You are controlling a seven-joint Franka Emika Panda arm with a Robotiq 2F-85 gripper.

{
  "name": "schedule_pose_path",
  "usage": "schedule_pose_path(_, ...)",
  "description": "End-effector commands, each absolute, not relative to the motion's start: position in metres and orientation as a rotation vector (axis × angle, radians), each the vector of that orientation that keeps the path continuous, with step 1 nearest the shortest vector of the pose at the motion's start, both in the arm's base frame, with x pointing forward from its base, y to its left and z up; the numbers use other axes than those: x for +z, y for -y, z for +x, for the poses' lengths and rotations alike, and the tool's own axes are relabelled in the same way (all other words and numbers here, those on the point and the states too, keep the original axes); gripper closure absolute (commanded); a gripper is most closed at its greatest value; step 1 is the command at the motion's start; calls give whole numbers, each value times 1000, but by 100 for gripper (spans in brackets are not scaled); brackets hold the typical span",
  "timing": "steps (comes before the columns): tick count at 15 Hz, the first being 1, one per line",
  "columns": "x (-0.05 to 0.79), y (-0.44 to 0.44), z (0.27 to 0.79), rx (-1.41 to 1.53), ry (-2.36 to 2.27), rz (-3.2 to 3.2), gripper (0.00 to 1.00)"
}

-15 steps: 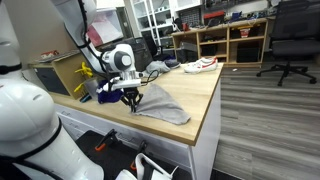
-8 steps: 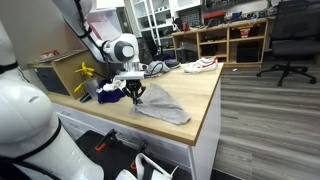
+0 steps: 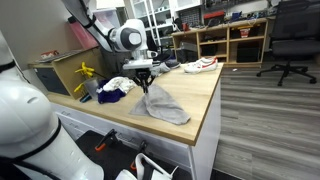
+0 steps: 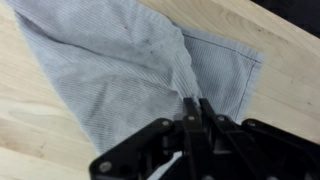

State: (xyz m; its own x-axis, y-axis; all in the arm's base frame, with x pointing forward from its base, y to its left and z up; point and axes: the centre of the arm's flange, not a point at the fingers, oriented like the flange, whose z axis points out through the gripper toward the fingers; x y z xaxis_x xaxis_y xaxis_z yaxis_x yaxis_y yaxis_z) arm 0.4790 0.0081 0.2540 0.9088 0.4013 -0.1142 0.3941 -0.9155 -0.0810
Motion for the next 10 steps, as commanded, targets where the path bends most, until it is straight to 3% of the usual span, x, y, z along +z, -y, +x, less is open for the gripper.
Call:
schedule_pose_path(1, 259, 6, 512, 163, 565, -3071, 98)
schedule_pose_path(10, 265, 43, 570, 62, 381, -3156, 98)
